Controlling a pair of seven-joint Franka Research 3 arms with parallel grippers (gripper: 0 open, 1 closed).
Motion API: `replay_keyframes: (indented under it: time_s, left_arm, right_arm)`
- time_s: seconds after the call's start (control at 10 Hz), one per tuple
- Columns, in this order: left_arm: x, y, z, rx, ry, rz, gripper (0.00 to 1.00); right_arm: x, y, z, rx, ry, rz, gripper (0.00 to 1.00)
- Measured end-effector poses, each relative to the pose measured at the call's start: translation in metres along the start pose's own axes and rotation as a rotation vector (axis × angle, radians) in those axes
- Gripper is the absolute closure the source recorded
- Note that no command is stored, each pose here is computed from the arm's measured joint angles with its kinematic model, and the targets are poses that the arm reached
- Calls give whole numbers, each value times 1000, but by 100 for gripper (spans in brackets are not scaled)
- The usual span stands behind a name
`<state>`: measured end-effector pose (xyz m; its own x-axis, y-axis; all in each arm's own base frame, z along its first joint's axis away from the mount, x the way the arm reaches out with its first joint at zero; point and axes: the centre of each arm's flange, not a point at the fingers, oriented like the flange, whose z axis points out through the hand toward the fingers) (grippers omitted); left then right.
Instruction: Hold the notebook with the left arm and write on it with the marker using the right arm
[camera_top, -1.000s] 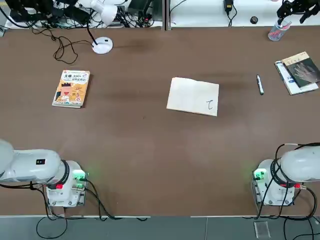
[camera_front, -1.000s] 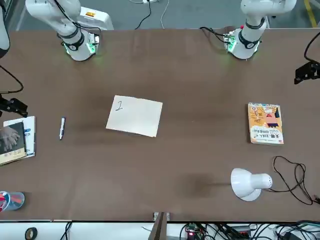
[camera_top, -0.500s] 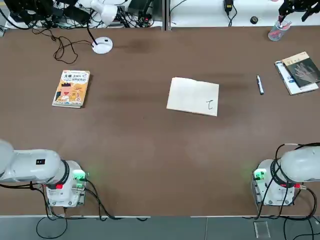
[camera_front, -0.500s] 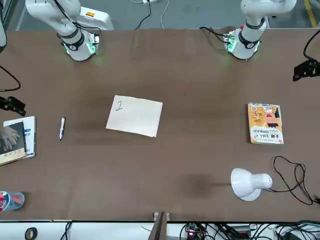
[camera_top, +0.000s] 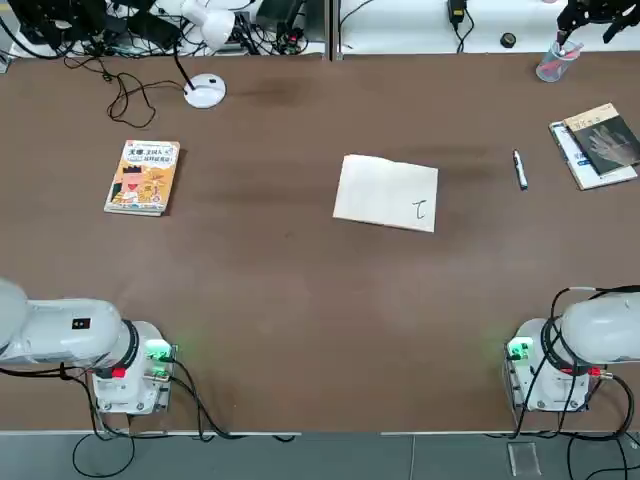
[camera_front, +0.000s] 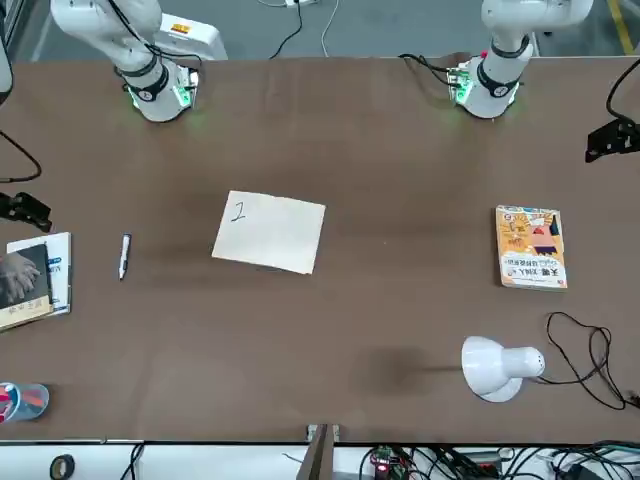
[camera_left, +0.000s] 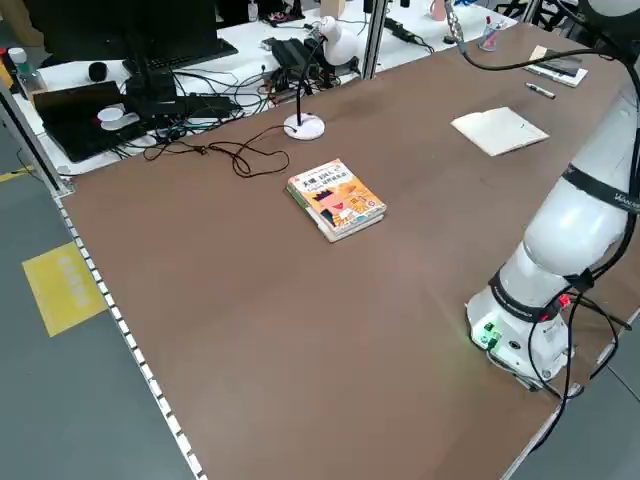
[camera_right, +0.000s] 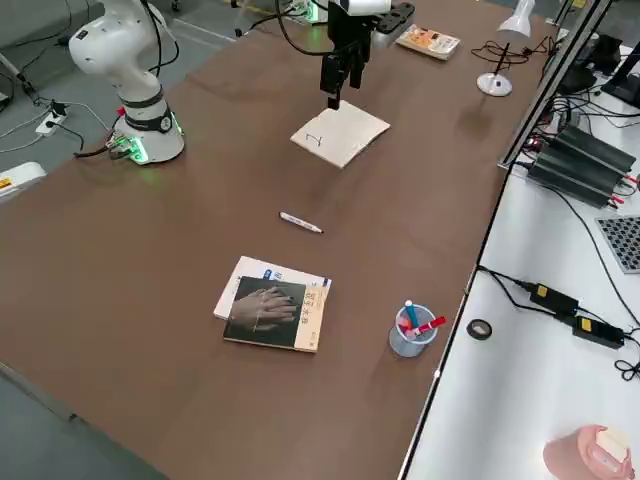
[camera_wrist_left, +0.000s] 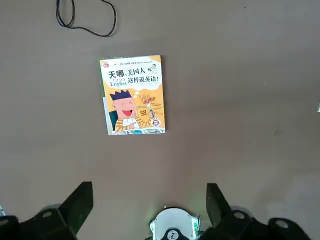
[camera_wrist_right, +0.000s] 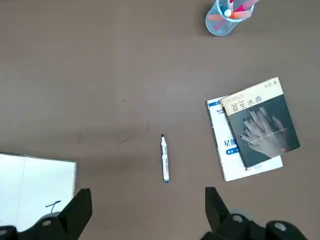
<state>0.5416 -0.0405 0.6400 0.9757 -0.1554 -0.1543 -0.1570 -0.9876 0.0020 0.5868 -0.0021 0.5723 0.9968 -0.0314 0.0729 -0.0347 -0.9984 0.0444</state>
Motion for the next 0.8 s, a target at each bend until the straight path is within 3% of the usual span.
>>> replay_keyframes:
  time_s: [0.8]
  left_arm:
    - [-3, 2, -5, 2, 10, 2, 0]
  right_arm:
    - [0, -3, 0, 2, 0, 0, 0]
